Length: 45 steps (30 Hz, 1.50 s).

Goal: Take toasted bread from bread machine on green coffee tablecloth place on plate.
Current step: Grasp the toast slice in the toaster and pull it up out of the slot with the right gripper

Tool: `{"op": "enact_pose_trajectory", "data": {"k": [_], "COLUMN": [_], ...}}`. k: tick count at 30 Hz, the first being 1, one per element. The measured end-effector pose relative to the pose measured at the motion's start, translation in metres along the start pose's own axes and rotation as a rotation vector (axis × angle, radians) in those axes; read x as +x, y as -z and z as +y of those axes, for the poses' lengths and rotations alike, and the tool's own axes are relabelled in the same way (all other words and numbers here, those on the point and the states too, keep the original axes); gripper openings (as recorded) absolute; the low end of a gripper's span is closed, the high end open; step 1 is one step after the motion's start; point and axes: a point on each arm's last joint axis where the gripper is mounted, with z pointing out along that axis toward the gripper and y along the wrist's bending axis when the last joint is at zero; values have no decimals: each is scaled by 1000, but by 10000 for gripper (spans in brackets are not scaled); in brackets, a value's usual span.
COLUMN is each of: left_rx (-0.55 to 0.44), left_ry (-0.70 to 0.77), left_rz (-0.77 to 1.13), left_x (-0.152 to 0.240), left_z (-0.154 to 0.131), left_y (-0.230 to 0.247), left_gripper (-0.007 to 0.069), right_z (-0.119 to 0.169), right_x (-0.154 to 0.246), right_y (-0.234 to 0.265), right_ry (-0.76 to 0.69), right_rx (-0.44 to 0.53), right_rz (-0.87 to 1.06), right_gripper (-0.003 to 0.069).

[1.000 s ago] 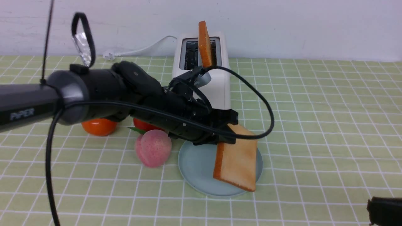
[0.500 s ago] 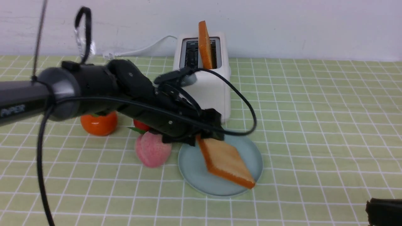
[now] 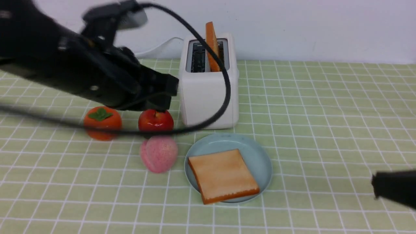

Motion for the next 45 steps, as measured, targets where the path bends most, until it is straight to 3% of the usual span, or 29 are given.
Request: {"op": "enact_pose_trajectory", "data": {"k": [8, 14, 21, 22, 23, 24, 26, 30, 35, 39, 45], "left_rx": [31, 18, -25, -27, -27, -28, -28, -26, -21, -19, -18], "left_ry": [-79, -79, -88, -86, -83, -83, -80, -75, -66, -64, -63], "left_rz": [-273, -429, -477, -489, -498, -500, -517, -517, -517, -514, -509], "left_x": [74, 127, 158, 158, 158, 158, 156, 156, 156, 157, 157], "left_z": [-8, 5, 20, 21, 21, 21, 21, 21, 21, 21, 21], "left_y": [91, 108, 93, 92, 93, 93, 93, 93, 93, 93, 93], "left_gripper": [-13, -13, -13, -13, -13, -13, -13, -13, -13, -13, -13], "right_z": [-21, -13, -7, -8, -10, -9, -18, -35, -47, -58, -72], "right_x": [-65, -115, -170, -175, -178, -181, -186, -192, -191, -185, -179], "right_y": [-57, -123, -205, -229, -241, -240, -267, -294, -317, -333, -343], "right_ry": [20, 138, 169, 179, 178, 172, 162, 179, 207, 202, 198], "right_rx": [-26, 21, 85, 106, 121, 120, 174, 256, 305, 338, 386], "right_rz": [91, 60, -11, -12, -20, -29, -47, -94, -146, -163, -162], "right_gripper": [4, 20, 218, 309, 359, 359, 472, 557, 559, 507, 337]}}
